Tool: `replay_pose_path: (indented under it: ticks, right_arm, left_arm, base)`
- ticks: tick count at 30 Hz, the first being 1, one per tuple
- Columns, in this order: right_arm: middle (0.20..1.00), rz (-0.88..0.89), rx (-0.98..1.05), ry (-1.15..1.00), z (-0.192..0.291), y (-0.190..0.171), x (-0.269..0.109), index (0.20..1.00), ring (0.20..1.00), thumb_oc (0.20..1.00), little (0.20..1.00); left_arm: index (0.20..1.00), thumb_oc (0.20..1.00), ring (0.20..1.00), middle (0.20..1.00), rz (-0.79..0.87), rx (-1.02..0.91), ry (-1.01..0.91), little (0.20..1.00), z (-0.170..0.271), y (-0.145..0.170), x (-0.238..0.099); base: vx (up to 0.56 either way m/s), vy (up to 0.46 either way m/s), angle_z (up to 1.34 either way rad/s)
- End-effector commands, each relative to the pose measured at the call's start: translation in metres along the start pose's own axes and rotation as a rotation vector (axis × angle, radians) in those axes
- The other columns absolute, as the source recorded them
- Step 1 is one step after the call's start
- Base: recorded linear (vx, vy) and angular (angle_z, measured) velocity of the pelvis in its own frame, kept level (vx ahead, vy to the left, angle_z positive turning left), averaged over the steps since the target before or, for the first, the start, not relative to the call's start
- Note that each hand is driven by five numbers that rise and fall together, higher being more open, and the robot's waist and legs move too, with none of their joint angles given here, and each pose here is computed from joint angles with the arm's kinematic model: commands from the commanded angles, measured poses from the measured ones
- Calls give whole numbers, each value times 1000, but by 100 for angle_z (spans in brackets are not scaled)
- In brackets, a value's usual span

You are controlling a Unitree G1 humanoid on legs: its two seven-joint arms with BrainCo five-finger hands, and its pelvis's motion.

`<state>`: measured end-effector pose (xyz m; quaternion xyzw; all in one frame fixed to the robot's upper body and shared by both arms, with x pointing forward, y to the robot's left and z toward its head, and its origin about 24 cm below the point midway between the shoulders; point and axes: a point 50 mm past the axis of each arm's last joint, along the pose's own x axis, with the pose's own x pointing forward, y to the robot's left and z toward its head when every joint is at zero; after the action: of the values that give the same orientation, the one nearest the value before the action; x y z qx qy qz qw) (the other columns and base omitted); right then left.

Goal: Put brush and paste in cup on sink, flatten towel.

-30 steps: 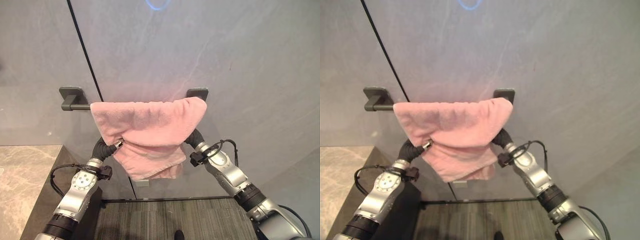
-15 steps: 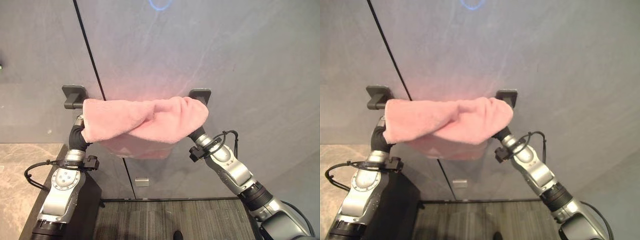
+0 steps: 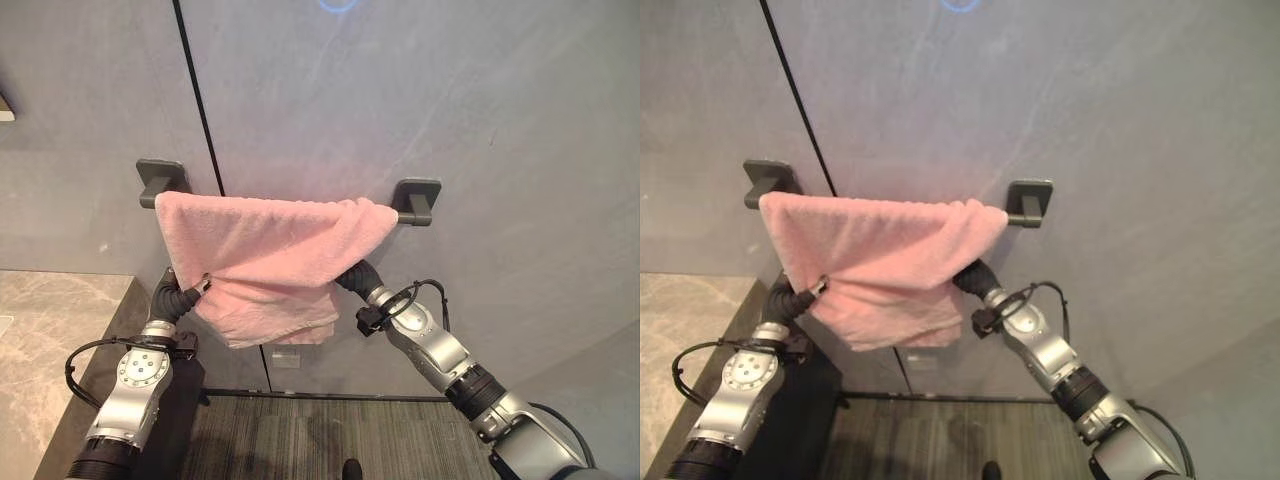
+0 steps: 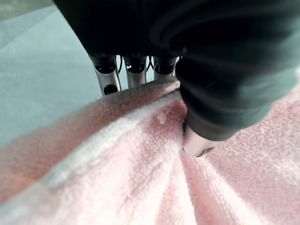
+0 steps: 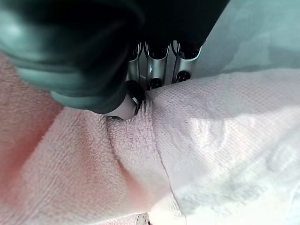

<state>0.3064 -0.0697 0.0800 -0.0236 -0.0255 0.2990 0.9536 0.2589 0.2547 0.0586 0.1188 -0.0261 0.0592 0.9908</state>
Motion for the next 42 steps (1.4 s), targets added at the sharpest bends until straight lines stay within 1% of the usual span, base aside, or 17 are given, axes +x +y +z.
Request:
replay_pose_path:
  ticks: [1,2,4,6,7,10,12,15,17,25,26,27,28,29,30,36,42]
  right_arm:
    - [200,-10,-71,-147,35,-2,10,200,200,200,200]
    - [200,-8,-72,-146,34,-2,9,200,200,200,200]
    - [200,-17,-82,-139,31,-3,6,200,200,200,200]
    - [200,-24,-89,-139,28,-5,1,200,200,200,200]
    - [200,-25,-97,-138,28,-5,-1,200,200,200,200]
    - [200,-47,-114,-135,24,-9,-9,200,200,200,200]
    - [200,-60,-115,-122,20,-12,-14,200,200,200,200]
    - [200,-65,-110,-108,16,-13,-16,200,200,200,200]
    - [200,-76,-99,-87,11,-14,-16,200,200,200,200]
    - [200,-132,-74,-38,-2,-22,-17,200,200,200,200]
    - [200,-134,-73,-38,-2,-21,-17,200,200,200,200]
    - [200,-132,-73,-36,-3,-21,-17,200,200,200,200]
    - [297,-126,-79,-26,-5,-20,-17,297,297,297,297]
    - [576,-126,-79,-26,-5,-20,-17,576,576,576,576]
    - [1000,-124,-87,-17,-6,-20,-18,1000,1000,1000,1000]
    - [1000,-149,-130,31,-16,-26,-24,1000,1000,1000,1000]
    - [1000,-234,-130,191,-56,-42,-55,1000,1000,1000,1000]
  left_arm:
    - [200,200,200,200,1,61,15,200,-1,5,8]
    - [200,200,200,200,-4,55,23,200,-3,4,7]
    - [329,329,329,329,-8,55,43,329,-7,2,6]
    - [357,357,357,357,-10,54,68,357,-13,0,6]
    - [395,395,395,395,-10,55,71,395,-14,0,6]
    - [360,360,360,360,-13,57,85,360,-17,-3,7]
    - [282,282,282,282,-20,53,82,282,-17,-6,7]
    - [266,266,266,266,-26,51,84,266,-18,-9,7]
    - [203,203,203,203,-24,52,79,203,-17,-10,9]
    - [200,200,200,200,-24,33,77,200,-17,-12,9]
    - [206,206,206,206,-22,29,77,206,-17,-12,9]
    - [250,250,250,250,-20,27,78,250,-17,-12,9]
    - [329,329,329,329,-21,29,83,329,-18,-12,8]
    - [520,520,520,520,-21,29,83,520,-18,-12,8]
    - [1000,1000,1000,1000,-21,32,89,1000,-20,-11,6]
    - [1000,1000,1000,1000,3,47,131,1000,-30,-7,-2]
    - [1000,1000,1000,1000,7,59,305,1000,-69,-6,-25]
  base:
    - [0,0,0]
    - [4,2,-5]
    - [8,2,-5]
    - [0,0,0]
    - [0,0,0]
    - [3,-9,-6]
    - [5,-16,-8]
    - [1,-10,-4]
    - [-1,-18,-4]
    - [0,0,0]
    - [0,0,0]
    - [0,0,0]
    - [0,0,0]
    - [0,0,0]
    - [0,0,0]
    - [0,0,0]
    - [-5,-2,0]
